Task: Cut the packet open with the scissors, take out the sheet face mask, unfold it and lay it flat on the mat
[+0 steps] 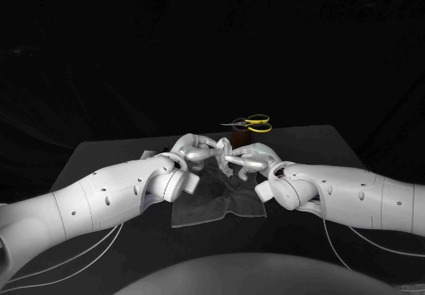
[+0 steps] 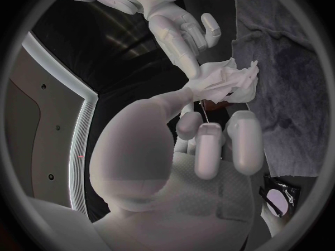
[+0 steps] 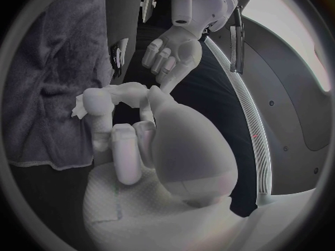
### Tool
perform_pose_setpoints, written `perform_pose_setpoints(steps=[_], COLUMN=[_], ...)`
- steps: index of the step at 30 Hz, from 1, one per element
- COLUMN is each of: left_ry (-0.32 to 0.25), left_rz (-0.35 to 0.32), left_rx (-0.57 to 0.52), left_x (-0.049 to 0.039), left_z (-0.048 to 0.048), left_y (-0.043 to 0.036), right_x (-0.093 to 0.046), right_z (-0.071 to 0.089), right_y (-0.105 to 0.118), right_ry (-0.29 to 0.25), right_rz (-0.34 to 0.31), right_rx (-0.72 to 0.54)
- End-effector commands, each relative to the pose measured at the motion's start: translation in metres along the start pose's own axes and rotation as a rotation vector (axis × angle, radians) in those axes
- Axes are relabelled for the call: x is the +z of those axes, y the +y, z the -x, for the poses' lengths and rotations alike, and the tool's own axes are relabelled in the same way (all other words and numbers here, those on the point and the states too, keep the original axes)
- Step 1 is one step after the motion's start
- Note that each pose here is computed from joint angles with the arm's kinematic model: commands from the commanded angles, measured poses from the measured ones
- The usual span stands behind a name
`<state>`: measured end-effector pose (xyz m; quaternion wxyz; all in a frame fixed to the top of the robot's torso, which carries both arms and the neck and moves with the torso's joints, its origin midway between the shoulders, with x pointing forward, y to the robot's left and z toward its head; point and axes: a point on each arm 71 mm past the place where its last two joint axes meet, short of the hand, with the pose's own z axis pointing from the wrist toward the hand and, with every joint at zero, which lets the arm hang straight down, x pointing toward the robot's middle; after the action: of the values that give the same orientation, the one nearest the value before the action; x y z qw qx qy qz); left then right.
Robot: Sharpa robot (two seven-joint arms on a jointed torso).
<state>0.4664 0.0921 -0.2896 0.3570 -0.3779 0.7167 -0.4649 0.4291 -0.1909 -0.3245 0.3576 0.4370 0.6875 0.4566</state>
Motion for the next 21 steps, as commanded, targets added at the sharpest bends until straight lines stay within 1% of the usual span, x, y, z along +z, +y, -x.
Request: perform_pose_setpoints(steps=[1,7,12,16,21], left_ry=[0.023,0.026,0.041,0.061,0.086], left_rz=[-0.004,-0.004,-0.004,-0.009,-0.019], left_rx=[-0.004,-0.004,0.0,0.009,0.029], left_x=[-0.0002,-0.0008,-0.0021,-0.0035,-0.0048], left_z=[-0.0023,-0.001,0.0025,0.0082,0.0174], left_y=[-0.0018,-0.0015,-0.0013,-0.0052,-0.0155], right_x=[0.001,0.0,0.0,0.0,0.001], right_z=[0.004,0.009,0.016,0.025,0.033], right_y=[0.002,0.003,0.007,0.015,0.03], right_ry=[-0.052,-0.087,-0.084,-0.052,0.029], right_rz=[0.009,0.012,0.011,0.002,-0.015], right_rx=[0.015,0.009,-0.009,-0.045,-0.123])
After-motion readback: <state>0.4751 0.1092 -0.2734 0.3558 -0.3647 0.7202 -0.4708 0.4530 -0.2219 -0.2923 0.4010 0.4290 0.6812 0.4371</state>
